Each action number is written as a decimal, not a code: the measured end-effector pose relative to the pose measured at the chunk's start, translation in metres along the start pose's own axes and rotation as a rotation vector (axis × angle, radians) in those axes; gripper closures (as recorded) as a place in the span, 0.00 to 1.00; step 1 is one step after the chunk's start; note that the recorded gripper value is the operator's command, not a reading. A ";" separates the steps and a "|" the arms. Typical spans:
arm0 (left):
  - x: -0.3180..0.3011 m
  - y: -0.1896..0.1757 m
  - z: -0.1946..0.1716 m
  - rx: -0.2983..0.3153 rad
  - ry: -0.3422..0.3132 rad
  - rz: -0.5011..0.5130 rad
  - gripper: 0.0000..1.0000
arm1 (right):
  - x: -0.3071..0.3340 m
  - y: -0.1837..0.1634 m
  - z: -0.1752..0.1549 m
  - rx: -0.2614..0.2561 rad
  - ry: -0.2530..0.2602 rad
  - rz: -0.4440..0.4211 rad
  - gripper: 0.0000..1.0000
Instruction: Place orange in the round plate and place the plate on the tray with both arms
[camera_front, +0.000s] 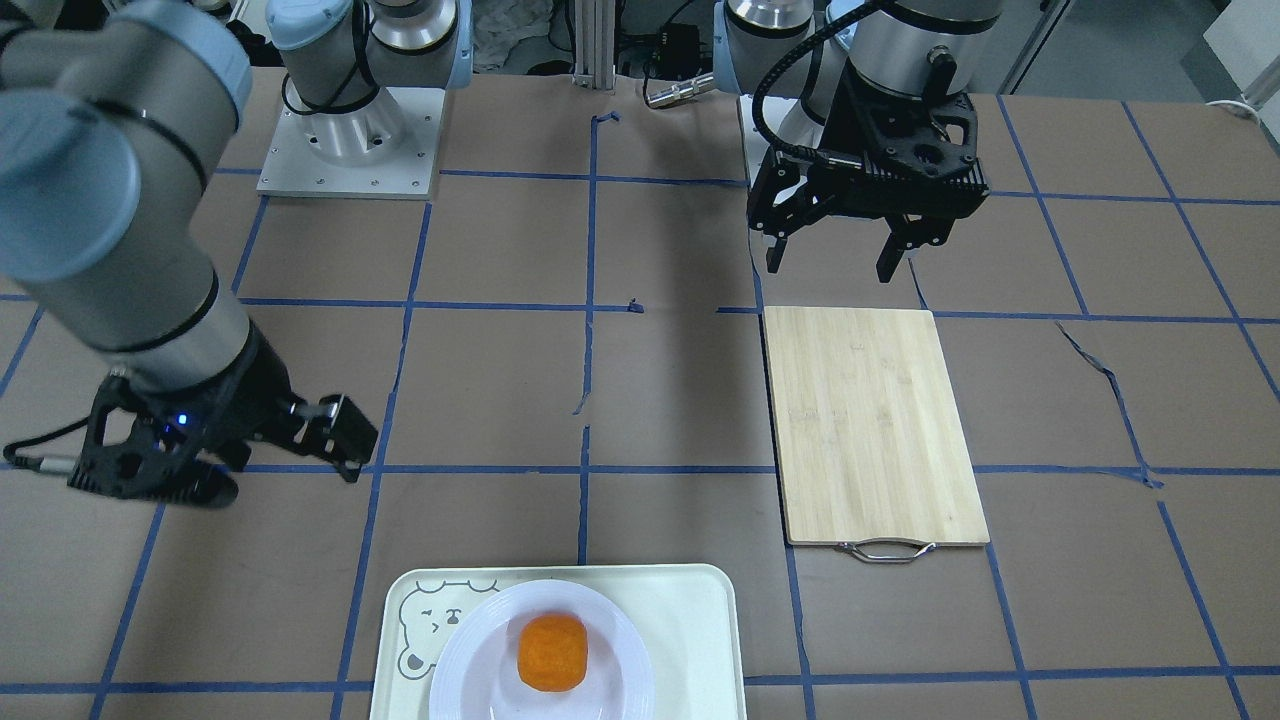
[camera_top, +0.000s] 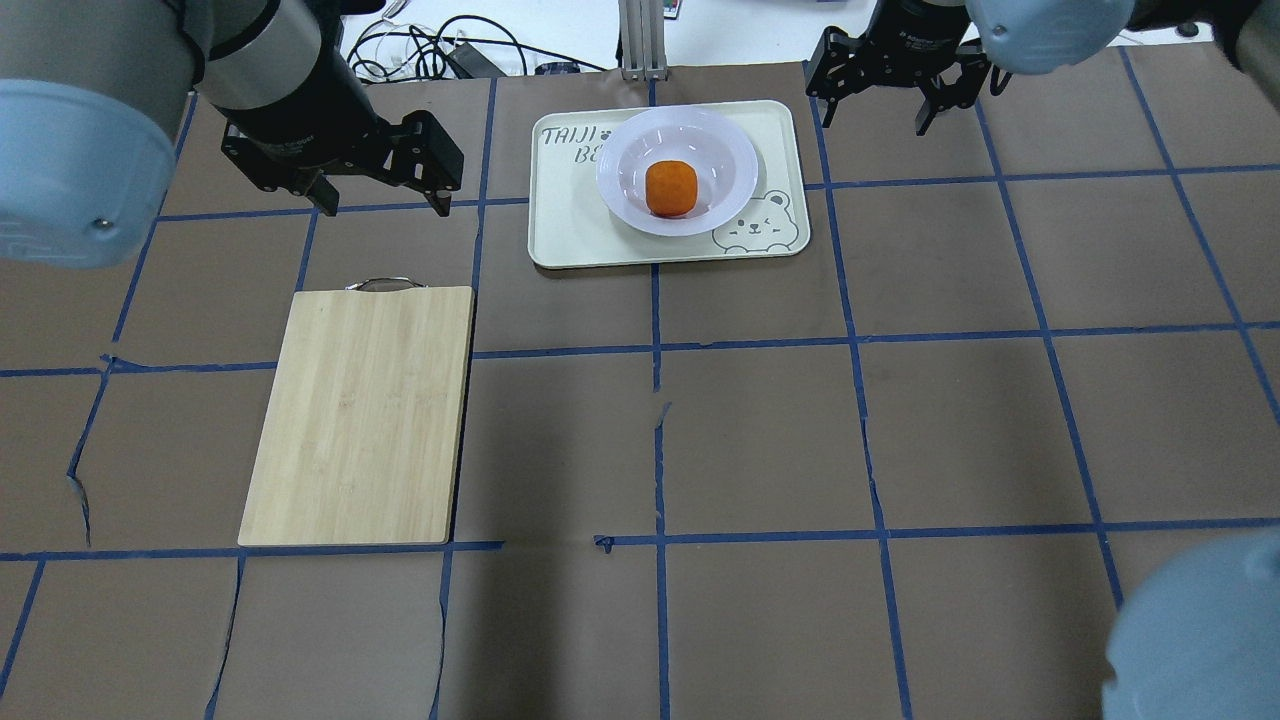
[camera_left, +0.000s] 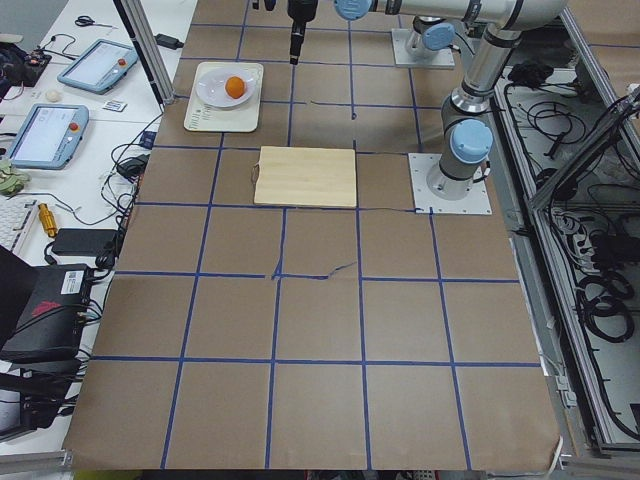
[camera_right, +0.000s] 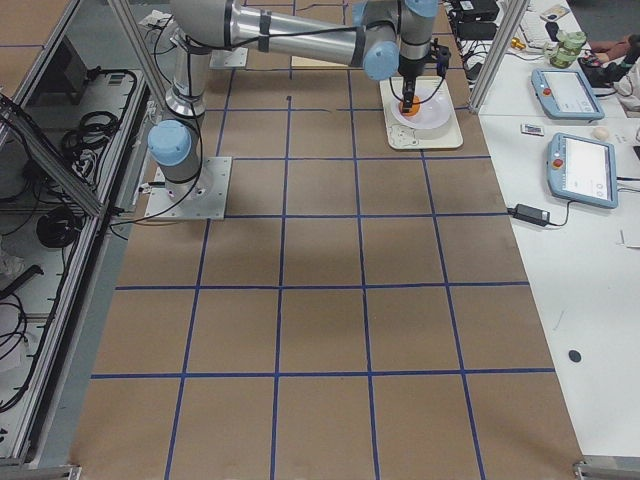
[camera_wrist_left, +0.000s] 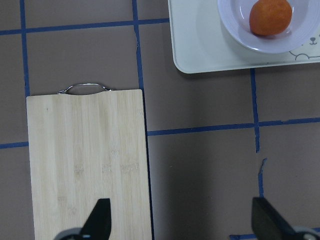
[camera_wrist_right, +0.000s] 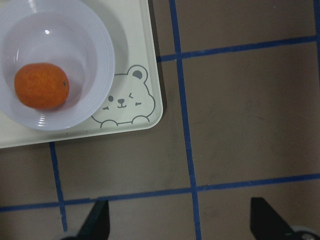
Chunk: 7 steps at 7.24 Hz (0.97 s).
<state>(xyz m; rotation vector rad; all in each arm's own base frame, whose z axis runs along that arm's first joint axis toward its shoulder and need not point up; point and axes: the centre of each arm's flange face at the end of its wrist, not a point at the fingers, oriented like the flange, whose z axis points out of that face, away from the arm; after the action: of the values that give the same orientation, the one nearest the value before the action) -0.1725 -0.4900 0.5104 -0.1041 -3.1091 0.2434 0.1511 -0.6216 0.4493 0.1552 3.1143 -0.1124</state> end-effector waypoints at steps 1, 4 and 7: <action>0.000 0.000 0.001 -0.002 0.001 0.000 0.00 | -0.006 0.035 -0.033 -0.008 0.017 -0.038 0.00; 0.001 0.001 0.001 -0.002 0.002 0.001 0.00 | 0.003 0.105 -0.077 0.027 0.024 -0.125 0.00; 0.000 0.001 0.001 -0.002 0.001 0.001 0.00 | 0.010 0.102 -0.074 0.032 0.024 -0.181 0.00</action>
<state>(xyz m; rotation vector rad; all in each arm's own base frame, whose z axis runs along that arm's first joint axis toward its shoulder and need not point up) -0.1728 -0.4895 0.5093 -0.1050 -3.1086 0.2400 0.1498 -0.5136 0.5153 -0.1259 3.1453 -0.1645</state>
